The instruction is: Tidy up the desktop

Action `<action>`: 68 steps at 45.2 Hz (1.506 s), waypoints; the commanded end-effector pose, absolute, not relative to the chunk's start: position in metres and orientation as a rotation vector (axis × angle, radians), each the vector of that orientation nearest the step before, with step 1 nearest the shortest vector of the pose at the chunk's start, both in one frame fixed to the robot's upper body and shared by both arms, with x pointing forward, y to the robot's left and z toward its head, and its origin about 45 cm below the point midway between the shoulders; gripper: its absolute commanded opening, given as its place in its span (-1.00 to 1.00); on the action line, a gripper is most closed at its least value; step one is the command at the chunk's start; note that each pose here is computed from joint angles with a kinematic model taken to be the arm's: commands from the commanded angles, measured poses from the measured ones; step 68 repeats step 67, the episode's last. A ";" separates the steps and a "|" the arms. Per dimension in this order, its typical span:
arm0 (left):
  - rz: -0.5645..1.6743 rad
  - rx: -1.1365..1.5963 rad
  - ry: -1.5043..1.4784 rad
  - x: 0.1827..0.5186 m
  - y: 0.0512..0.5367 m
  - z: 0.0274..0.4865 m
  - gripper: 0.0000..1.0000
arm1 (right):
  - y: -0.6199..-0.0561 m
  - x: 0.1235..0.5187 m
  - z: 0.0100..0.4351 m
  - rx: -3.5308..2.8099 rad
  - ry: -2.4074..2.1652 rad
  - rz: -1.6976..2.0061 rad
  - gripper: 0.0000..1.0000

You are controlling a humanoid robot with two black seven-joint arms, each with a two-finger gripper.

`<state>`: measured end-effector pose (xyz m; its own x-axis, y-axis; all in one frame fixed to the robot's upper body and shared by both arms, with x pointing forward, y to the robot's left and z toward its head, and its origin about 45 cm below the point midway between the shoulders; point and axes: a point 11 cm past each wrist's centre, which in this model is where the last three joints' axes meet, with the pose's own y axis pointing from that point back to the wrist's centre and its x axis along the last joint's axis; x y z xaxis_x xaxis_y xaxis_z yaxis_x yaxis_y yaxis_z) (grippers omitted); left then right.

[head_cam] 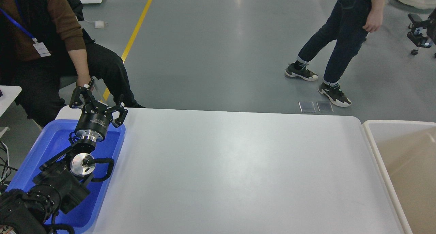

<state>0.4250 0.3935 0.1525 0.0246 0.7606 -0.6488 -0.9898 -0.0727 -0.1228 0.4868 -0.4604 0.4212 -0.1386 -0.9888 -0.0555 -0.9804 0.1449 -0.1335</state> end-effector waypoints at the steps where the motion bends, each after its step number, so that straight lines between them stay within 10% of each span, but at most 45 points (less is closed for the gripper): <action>1: 1.521 -0.669 0.441 0.425 0.393 0.153 1.00 | -0.439 0.478 0.426 -1.959 2.088 -0.100 0.99; 36: 1.522 -0.666 0.442 0.425 0.393 0.152 1.00 | -0.391 0.421 0.168 -1.897 2.202 0.297 0.99; 68: 1.522 -0.666 0.442 0.425 0.393 0.152 1.00 | -0.377 0.423 0.167 -1.865 2.159 0.344 0.99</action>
